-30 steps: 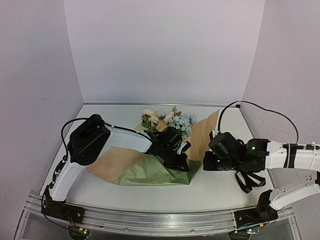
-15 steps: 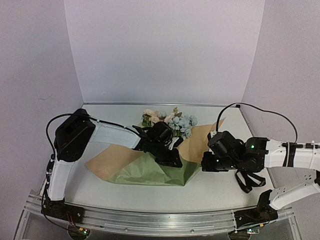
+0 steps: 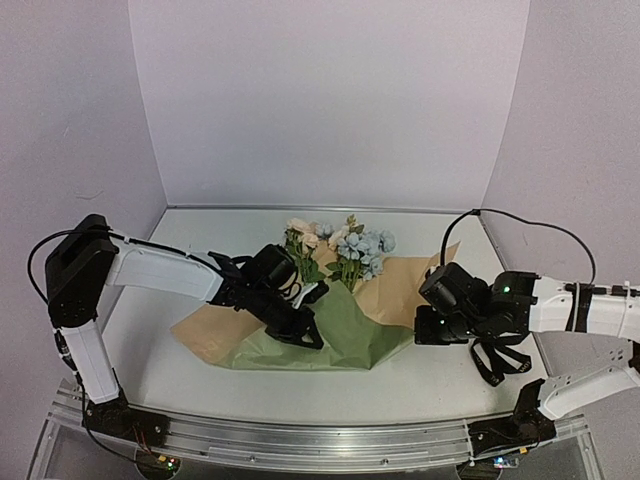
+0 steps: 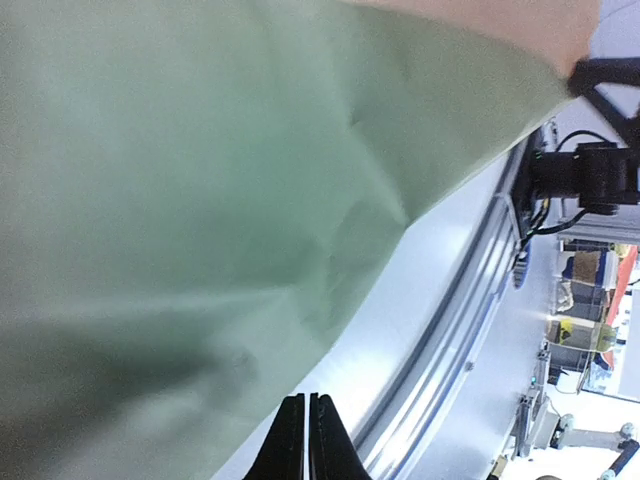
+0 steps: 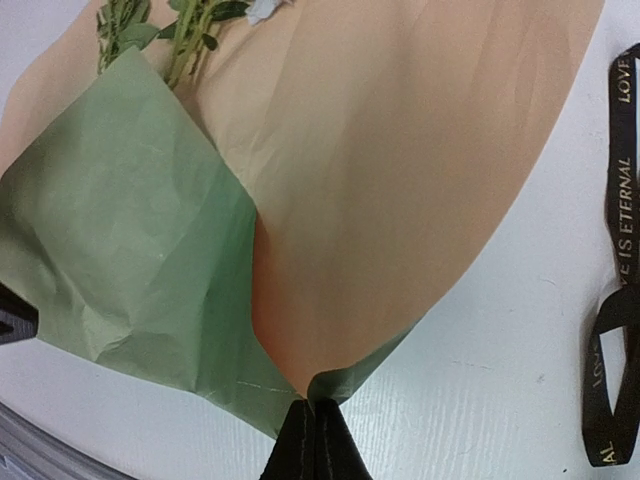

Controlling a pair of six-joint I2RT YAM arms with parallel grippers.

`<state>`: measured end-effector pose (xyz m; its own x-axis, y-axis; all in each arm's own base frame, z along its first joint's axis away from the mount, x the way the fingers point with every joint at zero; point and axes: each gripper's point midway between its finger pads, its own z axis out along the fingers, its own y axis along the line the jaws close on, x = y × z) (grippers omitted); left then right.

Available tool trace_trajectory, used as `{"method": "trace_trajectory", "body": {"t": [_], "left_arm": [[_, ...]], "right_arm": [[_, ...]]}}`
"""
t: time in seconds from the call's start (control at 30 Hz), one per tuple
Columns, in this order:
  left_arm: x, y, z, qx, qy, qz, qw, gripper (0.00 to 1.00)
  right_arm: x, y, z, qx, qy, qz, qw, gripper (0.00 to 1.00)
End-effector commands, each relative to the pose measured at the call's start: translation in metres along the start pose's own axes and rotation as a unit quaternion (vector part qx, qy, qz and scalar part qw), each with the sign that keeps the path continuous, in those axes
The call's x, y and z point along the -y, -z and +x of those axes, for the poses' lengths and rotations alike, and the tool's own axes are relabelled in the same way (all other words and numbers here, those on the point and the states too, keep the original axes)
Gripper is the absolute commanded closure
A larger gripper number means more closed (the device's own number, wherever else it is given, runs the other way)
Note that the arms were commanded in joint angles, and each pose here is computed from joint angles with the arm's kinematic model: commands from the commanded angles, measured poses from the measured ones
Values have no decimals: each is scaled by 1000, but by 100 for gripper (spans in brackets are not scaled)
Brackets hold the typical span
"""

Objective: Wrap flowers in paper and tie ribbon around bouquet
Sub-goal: Fold the one-fourth-folded wrapping paper at the center of the board.

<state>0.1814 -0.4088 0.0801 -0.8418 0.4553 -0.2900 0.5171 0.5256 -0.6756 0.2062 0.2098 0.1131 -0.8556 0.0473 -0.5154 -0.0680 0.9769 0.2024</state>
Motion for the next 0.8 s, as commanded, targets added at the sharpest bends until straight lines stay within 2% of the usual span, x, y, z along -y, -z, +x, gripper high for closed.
{"method": "trace_trajectory", "body": {"t": [0.0,0.1,0.23,0.47,0.6,0.77], "left_arm": [[-35,-5,2,8,33,-26,999,97],[-67,-10,-6,31,78,-45,995,99],[-74,-22,0,22,91,-40,995,100],[-78,-30,6,20,101,-29,994,100],[-76,-28,6,24,98,-27,995,100],[-74,-23,1,29,92,-33,995,100]], "right_arm": [[18,7,-12,21,-9,33,999,100],[23,10,-14,22,4,47,999,100],[9,10,-16,6,11,31,999,100],[-72,5,-19,-46,23,-66,996,100],[-122,-16,-12,-94,16,-136,986,100],[-161,-49,3,-139,18,-189,972,100]]}}
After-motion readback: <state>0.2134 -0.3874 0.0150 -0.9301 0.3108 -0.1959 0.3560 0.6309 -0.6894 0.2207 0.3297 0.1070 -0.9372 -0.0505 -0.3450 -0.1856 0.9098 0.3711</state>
